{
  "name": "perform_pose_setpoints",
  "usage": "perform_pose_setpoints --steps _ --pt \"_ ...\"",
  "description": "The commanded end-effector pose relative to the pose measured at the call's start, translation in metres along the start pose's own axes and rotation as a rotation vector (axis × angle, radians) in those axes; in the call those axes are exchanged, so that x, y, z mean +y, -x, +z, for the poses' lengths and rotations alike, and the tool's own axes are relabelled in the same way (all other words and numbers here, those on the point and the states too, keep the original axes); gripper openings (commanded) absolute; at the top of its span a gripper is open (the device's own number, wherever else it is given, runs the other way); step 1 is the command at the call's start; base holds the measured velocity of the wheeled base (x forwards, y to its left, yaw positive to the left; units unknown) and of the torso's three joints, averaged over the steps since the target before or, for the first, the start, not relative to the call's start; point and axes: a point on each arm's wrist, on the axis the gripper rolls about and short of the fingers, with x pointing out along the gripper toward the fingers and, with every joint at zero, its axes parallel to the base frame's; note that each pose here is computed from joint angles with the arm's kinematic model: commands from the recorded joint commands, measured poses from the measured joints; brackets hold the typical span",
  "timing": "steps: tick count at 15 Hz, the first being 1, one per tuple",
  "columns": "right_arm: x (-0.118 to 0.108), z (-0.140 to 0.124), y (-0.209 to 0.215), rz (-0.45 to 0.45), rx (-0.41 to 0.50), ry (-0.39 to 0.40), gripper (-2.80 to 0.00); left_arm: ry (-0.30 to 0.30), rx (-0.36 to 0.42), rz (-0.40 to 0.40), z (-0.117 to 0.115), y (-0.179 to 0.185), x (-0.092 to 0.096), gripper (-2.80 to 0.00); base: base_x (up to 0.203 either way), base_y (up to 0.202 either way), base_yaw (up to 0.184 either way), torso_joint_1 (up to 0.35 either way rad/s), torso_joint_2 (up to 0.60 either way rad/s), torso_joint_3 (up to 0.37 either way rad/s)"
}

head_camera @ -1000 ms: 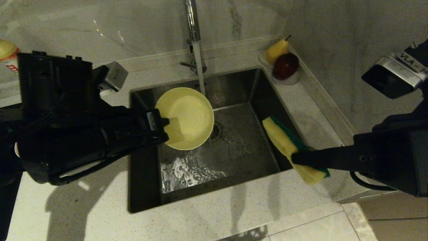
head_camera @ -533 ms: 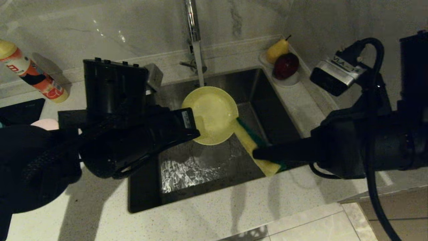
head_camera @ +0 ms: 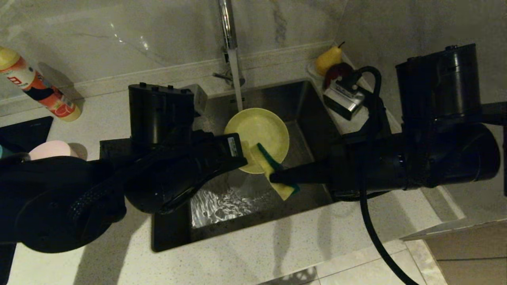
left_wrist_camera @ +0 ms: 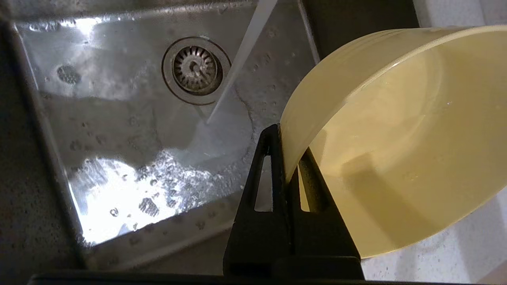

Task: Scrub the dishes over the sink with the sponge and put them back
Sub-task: Wipe the bowl

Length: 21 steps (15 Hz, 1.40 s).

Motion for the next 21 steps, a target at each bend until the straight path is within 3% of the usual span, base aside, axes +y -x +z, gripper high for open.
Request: perform_pose_setpoints --steps 1,11,13,16,21 --pt "-0.010 0.001 -0.016 -0.007 0.026 -0.021 -2.80 0.002 -0.003 0.000 0.000 0.000 0.000 -2.80 0.000 0.000 0.000 0.000 0.00 0.000" --pt "-0.040 0.019 -0.027 -0.071 -0.022 -0.043 -2.80 0.006 -0.006 -0.023 -0.004 0.029 0.010 -2.80 0.000 0.000 0.000 0.000 0.00 0.000" --pt "-0.038 0.024 -0.026 -0.065 -0.040 -0.035 -2.80 0.000 -0.026 -0.032 -0.009 0.029 0.011 -2.80 0.000 0.000 0.000 0.000 0.00 0.000" --pt "-0.034 0.030 -0.025 -0.055 -0.059 -0.021 -2.80 -0.071 -0.038 -0.065 -0.023 0.036 0.011 -2.80 0.000 0.000 0.000 0.000 0.00 0.000" --pt "-0.019 0.040 -0.016 -0.029 -0.099 0.014 -2.80 -0.089 -0.025 -0.076 -0.035 0.038 0.011 -2.80 0.000 0.000 0.000 0.000 0.00 0.000"
